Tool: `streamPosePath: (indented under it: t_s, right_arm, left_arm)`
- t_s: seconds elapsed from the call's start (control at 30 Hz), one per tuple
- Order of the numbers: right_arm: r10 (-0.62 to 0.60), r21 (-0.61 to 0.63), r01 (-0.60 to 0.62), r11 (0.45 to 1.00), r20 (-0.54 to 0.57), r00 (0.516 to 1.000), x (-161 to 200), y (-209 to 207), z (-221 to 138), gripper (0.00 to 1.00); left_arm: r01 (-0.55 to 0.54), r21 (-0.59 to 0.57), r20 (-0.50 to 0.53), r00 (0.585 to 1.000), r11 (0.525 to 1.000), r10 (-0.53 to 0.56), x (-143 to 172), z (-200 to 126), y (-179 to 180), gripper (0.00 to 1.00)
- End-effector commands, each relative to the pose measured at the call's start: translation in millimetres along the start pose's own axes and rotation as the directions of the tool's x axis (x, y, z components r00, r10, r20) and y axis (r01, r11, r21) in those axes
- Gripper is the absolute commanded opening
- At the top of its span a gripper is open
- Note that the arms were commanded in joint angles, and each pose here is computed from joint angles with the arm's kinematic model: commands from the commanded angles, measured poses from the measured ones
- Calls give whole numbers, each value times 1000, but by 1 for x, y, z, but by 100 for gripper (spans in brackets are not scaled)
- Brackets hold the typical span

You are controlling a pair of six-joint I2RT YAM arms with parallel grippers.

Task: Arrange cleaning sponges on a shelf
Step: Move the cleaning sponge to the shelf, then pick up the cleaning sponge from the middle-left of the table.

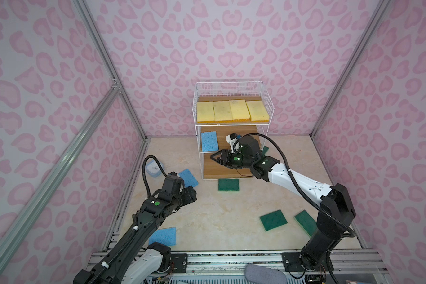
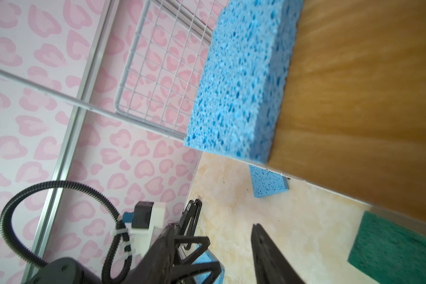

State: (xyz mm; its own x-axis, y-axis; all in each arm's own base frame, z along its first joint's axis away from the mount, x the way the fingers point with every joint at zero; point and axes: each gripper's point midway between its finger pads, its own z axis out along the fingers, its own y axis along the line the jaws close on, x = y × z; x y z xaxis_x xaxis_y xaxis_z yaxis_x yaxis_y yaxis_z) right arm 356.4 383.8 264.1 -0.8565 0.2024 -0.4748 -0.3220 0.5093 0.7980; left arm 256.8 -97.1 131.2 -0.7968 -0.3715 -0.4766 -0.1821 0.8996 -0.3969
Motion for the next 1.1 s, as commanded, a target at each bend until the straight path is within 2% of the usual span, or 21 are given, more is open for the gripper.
streamPosePath:
  t_s: [0.0, 0.27, 0.57, 0.87, 1.07]
  right_arm:
    - [-38, -14, 38, 999, 4, 999, 9, 1, -8, 55]
    - [-77, 25, 77, 997, -28, 997, 41, -16, -40, 62]
    - [-62, 55, 64, 996, -37, 997, 57, -38, -79, 63]
    - [-29, 114, 26, 993, 23, 999, 52, -68, -126, 64]
    - [-8, 148, 0, 989, 53, 999, 52, -81, -146, 64]
  left_arm:
    - [58, 0, 38, 998, 998, -58, -16, 16, -1, 71]
    - [163, -97, 35, 987, 982, -160, -35, 63, 23, 67]
    - [190, -189, 42, 982, 964, -185, -56, 98, 38, 63]
    - [216, -235, 28, 976, 948, -215, -61, 127, 52, 59]
    - [228, -240, 10, 973, 944, -232, -58, 147, 55, 52]
